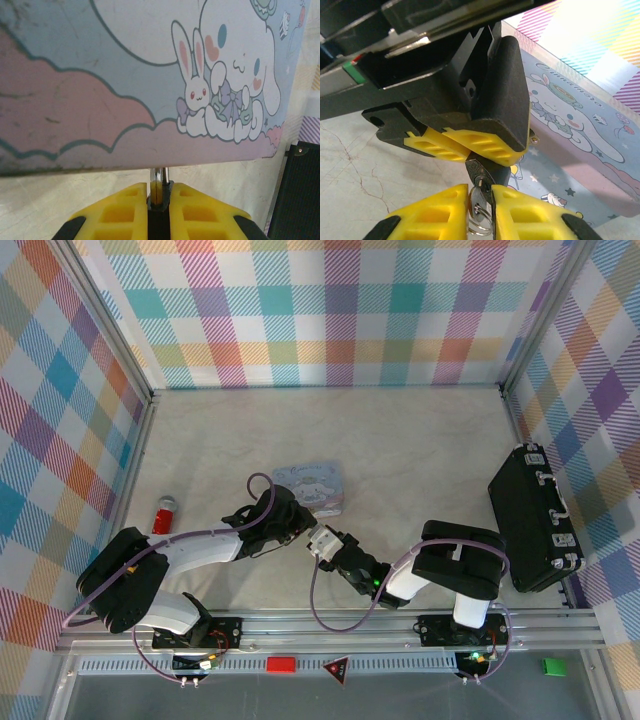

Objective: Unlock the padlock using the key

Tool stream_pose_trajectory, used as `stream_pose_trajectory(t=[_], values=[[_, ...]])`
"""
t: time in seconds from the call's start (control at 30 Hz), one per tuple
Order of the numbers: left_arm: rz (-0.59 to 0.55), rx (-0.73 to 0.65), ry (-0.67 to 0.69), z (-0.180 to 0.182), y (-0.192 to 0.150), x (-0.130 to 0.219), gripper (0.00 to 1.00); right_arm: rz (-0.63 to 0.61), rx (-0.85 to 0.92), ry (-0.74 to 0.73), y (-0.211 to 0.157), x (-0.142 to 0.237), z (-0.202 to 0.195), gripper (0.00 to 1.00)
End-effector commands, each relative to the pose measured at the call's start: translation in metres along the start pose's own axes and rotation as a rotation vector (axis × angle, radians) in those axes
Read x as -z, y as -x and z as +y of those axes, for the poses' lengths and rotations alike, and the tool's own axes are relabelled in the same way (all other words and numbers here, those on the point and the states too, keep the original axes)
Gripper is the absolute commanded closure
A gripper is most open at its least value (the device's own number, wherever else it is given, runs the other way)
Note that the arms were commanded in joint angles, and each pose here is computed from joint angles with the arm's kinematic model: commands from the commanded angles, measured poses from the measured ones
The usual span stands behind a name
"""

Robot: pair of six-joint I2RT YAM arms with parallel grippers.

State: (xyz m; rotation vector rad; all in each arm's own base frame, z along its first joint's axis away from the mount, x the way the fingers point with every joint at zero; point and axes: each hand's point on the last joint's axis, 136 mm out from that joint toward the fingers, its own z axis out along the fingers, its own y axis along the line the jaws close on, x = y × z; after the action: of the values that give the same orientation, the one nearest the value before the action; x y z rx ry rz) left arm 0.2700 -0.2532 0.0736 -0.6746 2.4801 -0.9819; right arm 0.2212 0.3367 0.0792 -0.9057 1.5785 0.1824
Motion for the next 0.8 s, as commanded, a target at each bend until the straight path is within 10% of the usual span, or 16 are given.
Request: stream_pose_trajectory(t=[0.0,0.47,0.77], values=[[-0.020,-0.012,-0.052,-0.020,0.010,0.010,1.00,-0.005,-0.033,-0.043,0.004,-0.003,-0.006,0.83],[-0.033,-0.009,-0.069,-0.023,0.013,0.013,1.00,0.026,-0.095,-0.136,-0.002,-0.011,-0.020,0.95],[-0.071,0.005,-0.065,-0.012,0.021,0.006,1.00,0.274,-0.724,-0.073,-0.024,-0.012,-0.030,0.99]])
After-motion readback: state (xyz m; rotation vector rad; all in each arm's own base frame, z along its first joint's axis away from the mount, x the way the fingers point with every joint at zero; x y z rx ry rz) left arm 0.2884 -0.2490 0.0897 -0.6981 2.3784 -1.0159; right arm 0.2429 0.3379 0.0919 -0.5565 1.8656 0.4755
